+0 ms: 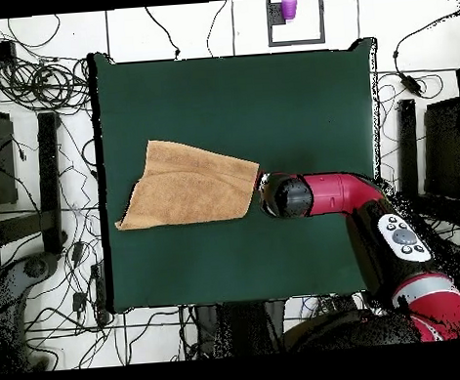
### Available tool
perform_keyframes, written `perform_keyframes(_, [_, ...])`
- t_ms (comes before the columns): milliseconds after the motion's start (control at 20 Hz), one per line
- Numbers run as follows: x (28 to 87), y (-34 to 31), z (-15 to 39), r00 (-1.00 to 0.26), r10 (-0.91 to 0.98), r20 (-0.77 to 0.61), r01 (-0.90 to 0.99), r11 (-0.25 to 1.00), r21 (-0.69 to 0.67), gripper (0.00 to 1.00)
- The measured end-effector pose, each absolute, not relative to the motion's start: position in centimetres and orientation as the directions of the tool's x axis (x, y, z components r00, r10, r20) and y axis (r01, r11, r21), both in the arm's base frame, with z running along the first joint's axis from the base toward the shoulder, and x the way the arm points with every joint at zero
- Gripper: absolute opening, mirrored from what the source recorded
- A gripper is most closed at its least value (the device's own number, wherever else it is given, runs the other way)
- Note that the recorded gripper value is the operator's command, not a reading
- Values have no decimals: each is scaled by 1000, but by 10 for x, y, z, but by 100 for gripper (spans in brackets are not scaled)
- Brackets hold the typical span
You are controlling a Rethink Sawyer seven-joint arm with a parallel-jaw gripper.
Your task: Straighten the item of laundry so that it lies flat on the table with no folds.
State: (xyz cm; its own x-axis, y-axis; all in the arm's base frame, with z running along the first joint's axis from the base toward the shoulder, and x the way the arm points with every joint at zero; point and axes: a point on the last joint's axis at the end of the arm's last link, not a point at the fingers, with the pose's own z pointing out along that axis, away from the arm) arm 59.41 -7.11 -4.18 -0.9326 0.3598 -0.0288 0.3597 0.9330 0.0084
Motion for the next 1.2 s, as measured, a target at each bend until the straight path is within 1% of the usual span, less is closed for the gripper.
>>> perform_keyframes(400, [595, -69, -40, -934, 354, -33, 354, 935, 7, 100])
perform_keyframes(1200, [609, -62, -14, -949, 303, -90, 306, 952, -28, 100])
